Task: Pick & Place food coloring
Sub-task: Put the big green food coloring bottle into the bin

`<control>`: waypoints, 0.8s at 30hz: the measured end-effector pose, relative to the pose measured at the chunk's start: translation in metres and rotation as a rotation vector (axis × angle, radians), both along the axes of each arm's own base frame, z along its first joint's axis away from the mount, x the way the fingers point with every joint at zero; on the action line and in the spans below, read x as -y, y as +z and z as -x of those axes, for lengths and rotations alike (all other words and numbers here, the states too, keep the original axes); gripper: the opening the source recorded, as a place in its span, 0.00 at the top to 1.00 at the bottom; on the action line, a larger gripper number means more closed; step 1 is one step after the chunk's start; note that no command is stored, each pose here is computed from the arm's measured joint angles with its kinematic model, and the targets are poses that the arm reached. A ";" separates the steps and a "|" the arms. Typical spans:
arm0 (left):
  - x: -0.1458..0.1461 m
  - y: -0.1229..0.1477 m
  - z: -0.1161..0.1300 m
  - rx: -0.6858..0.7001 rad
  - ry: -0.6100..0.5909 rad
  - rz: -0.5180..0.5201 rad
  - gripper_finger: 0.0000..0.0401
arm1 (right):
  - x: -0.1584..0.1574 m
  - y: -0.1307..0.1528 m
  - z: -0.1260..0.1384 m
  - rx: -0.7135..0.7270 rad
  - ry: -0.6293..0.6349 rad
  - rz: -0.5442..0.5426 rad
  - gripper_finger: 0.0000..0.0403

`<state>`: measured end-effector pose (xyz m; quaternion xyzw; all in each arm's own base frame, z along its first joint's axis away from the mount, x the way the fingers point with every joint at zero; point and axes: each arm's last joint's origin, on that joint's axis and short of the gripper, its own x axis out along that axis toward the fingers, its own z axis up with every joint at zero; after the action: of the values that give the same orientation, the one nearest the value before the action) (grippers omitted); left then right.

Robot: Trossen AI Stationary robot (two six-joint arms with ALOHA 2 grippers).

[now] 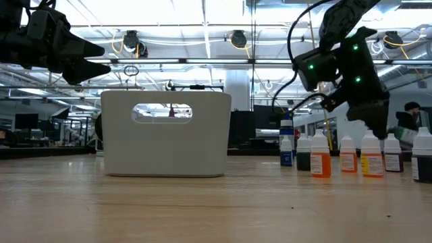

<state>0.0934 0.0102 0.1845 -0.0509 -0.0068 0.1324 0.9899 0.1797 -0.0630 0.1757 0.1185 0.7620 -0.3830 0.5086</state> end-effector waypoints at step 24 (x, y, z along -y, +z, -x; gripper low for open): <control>0.000 -0.001 0.000 -0.005 0.000 0.008 0.09 | 0.007 -0.012 -0.016 0.228 0.029 -0.095 0.73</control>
<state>0.0934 0.0102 0.1839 -0.0544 -0.0040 0.1325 0.9897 0.1958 -0.0702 0.1641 0.1743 0.7182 -0.3230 0.5912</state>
